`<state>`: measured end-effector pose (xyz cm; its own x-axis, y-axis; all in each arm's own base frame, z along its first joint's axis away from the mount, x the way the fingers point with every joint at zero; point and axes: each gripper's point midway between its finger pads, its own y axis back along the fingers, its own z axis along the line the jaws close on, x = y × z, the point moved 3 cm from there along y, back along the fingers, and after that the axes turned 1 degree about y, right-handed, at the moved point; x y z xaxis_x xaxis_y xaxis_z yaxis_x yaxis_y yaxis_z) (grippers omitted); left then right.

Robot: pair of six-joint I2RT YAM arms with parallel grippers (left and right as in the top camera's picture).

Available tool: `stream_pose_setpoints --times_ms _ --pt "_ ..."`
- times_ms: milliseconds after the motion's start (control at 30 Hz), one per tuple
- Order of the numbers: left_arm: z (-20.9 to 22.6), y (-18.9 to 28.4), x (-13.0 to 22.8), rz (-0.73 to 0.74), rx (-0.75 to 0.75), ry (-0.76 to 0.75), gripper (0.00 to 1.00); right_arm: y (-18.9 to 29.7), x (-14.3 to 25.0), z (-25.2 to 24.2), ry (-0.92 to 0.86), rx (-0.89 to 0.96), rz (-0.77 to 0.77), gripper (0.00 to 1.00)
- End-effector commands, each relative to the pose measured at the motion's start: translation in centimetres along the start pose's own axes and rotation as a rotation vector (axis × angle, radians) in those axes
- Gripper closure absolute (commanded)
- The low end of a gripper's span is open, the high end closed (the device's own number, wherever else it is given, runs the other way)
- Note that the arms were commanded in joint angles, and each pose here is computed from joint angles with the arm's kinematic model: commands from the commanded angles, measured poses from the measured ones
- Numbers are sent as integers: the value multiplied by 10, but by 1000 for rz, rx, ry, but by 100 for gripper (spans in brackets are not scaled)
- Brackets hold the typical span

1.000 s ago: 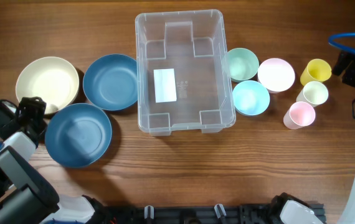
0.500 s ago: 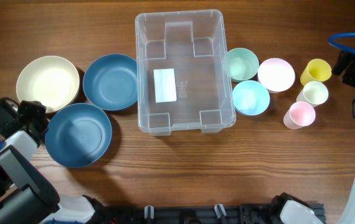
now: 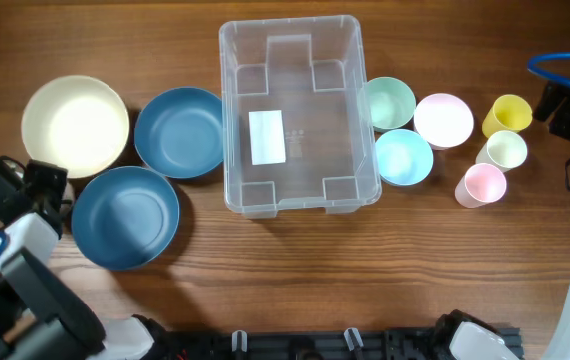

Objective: Pack container
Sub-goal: 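Lift the cream bowl with the left gripper over the clear bin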

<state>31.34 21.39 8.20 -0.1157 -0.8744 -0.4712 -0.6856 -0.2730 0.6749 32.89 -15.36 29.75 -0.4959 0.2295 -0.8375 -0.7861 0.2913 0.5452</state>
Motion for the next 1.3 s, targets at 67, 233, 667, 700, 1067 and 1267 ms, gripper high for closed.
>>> stream_pose_setpoints --times_ms 67,233,667,700,1067,1267 --pt "-59 61 -51 -199 170 -60 95 0 -6 2 15 -13 -12 0" --pt "-85 94 -57 -249 269 -96 96 0 -6 2 15 -13 -12 0" --pt "-266 196 46 -42 805 -395 96 0 -6 2 15 -13 -12 0" --pt "-277 201 53 -30 819 -407 96 0 -6 2 15 -13 -12 0" --pt "-343 176 167 138 797 -582 96 0 -6 2 15 -13 -12 0" --pt "-347 136 241 196 699 -735 94 0 -6 2 15 -13 -12 0"
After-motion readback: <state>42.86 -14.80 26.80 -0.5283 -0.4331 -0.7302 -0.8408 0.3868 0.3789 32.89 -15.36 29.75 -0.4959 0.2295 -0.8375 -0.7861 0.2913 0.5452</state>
